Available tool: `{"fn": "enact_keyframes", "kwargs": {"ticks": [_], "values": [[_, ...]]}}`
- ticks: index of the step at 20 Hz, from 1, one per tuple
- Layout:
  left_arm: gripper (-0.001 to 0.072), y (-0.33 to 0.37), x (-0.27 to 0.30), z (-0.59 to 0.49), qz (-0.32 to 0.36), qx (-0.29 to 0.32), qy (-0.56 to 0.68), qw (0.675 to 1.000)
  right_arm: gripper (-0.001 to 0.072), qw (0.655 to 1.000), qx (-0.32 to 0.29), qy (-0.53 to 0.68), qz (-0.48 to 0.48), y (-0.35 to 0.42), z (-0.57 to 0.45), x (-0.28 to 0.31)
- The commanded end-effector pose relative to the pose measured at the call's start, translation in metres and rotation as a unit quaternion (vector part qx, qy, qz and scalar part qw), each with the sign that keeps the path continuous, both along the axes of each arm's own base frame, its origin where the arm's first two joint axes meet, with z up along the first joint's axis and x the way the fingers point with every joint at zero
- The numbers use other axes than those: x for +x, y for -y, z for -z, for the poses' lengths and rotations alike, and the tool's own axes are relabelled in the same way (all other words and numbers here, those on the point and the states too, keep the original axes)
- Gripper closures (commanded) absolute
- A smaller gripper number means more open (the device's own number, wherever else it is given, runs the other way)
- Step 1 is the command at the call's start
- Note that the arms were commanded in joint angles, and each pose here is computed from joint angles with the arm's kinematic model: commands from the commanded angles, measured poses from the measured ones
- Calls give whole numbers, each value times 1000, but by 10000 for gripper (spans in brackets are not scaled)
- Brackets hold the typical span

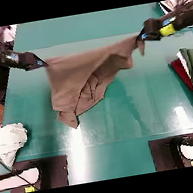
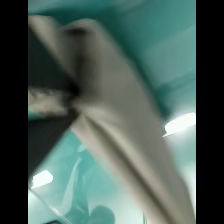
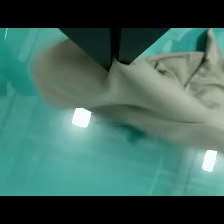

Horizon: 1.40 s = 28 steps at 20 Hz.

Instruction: Fold the shirts.

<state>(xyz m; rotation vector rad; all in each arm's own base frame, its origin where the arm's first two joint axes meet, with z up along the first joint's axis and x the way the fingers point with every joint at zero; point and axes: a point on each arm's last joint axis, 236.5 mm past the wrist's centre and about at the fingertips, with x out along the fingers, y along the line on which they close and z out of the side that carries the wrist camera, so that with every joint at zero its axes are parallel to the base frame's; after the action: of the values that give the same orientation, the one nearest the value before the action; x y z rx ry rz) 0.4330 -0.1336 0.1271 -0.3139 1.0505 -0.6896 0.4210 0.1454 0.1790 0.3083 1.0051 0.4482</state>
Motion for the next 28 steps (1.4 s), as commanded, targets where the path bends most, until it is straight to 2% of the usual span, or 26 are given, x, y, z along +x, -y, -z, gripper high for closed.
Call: {"fn": "enact_keyframes", "kwargs": {"ticks": [1, 5, 8, 11, 15, 18, 21, 26, 28], "values": [[218, -6, 22, 41, -37, -3, -37, 999, 692, 1000, 10, -14, 24, -5, 44, 28], [218, -16, 18, 30, -17, 37, -26, 999, 691, 999, 13, -10, 43, 8, 45, 37], [217, -13, -5, 44, 4, 35, -76, 996, 691, 999, 9, -23, 36, 8, 49, 31], [218, 0, -33, 79, -2, -1, -160, 987, 691, 999, 9, -22, 28, 0, 49, 29], [218, 3, -84, 142, -6, -8, -265, 964, 691, 1000, 9, -22, 19, -7, 48, 26], [217, 7, -103, 173, -19, -7, -294, 956, 691, 1000, 8, -23, 18, -7, 49, 26], [217, 18, -98, 192, -39, 0, -276, 960, 691, 999, 7, -30, 15, -8, 50, 23], [218, 40, -64, 181, -85, -48, -233, 968, 691, 999, 5, -40, 9, -8, 53, 17], [231, 40, -60, 181, -91, -50, -227, 968, 691, 999, 3, -46, 6, -8, 54, 15]]}}
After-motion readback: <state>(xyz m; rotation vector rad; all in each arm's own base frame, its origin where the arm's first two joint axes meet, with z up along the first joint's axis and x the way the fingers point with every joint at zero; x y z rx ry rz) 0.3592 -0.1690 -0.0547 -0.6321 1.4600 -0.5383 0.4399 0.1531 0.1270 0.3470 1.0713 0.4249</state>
